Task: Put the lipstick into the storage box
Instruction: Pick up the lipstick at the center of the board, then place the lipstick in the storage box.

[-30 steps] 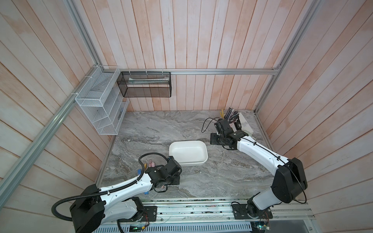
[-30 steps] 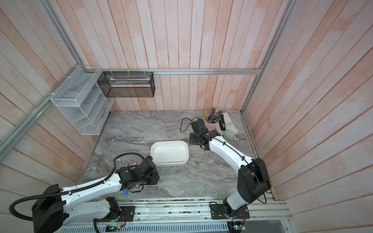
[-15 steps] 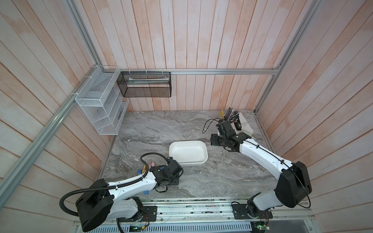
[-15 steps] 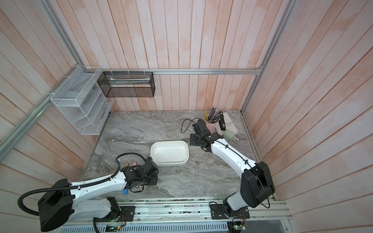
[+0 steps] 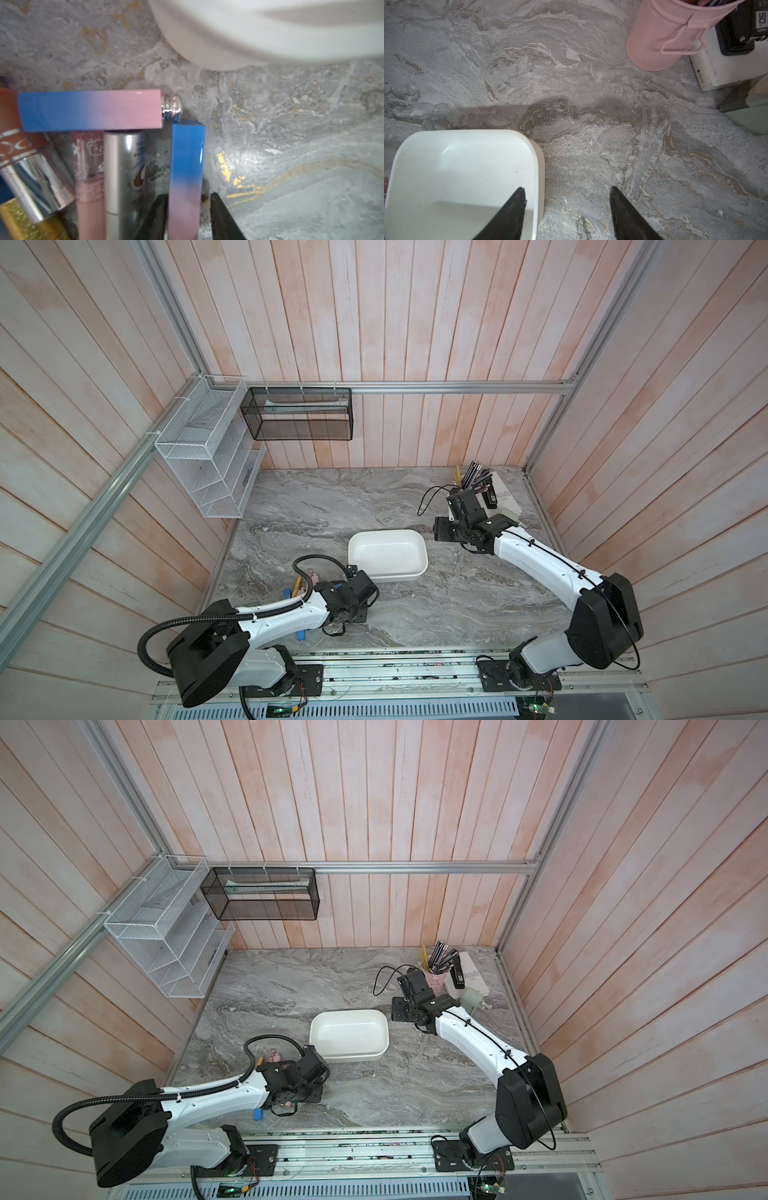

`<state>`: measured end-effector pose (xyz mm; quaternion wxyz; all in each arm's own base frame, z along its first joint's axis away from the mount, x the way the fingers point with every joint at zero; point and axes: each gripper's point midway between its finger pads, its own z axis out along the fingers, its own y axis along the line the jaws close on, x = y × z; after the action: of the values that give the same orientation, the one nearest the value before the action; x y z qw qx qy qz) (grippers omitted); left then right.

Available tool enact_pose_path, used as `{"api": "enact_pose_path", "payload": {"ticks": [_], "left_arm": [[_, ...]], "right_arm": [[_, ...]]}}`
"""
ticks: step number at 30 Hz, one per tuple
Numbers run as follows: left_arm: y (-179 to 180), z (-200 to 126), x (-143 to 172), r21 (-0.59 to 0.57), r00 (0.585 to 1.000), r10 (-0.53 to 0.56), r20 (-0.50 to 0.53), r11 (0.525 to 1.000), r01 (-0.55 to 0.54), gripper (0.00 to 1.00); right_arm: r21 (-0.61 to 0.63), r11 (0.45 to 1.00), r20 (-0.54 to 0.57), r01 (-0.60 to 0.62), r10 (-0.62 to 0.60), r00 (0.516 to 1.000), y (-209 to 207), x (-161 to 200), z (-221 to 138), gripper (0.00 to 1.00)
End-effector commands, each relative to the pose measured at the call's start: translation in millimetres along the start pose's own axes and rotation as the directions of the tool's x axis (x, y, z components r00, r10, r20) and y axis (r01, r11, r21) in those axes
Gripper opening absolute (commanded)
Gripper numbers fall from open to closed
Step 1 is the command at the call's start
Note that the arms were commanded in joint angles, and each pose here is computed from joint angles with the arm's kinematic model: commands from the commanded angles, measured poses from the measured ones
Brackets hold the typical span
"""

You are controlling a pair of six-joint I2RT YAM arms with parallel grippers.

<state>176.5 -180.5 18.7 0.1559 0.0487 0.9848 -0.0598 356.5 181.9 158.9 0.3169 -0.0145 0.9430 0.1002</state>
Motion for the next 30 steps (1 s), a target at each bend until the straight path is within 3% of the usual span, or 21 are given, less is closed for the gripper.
{"api": "enact_pose_path", "payload": {"ticks": [1,4,10,13,16,19,25,30], "left_arm": [[-6.1,-0.4,-6.9,0.014,1.000,0.010,0.012,1.000,-0.010,0.24],[-8.5,-1.7,-7.3,0.025,1.000,0.012,0.009,1.000,-0.013,0.13],[-22.4,-19.4,-10.7,0.077,1.000,0.028,-0.002,0.997,-0.028,0.04],[-31.4,-37.5,-12.9,0.119,0.999,0.033,0.001,0.992,-0.033,0.04],[-36.3,-58.4,-16.7,0.158,1.000,0.027,0.013,0.987,-0.028,0.03],[-35.8,-79.4,-24.0,0.170,0.999,0.018,0.044,0.985,-0.025,0.03],[-48.3,-111.3,-65.6,0.149,0.985,0.052,0.166,0.986,-0.077,0.03],[-69.2,-108.5,-116.4,0.125,0.970,0.097,0.224,0.984,-0.127,0.02]], "right_arm": [[-0.021,1.000,0.021,0.008,-0.008,1.000,1.4,-4.8,-5.3,0.66],[-0.023,1.000,0.017,0.011,-0.010,1.000,0.8,-4.1,-5.3,0.66],[-0.068,0.998,-0.007,0.019,-0.019,1.000,8.3,0.1,-6.1,0.66],[-0.185,0.982,-0.059,0.039,-0.051,0.997,28.9,8.8,-7.5,0.66],[-0.350,0.935,-0.134,0.058,-0.111,0.985,56.3,24.0,-14.5,0.66],[-0.440,0.897,-0.199,0.045,-0.146,0.969,68.8,40.8,-21.3,0.66],[-0.520,0.854,-0.262,0.029,-0.192,0.946,72.8,70.8,-31.7,0.66],[-0.529,0.849,-0.272,0.016,-0.187,0.944,67.1,85.9,-40.2,0.65]]}}
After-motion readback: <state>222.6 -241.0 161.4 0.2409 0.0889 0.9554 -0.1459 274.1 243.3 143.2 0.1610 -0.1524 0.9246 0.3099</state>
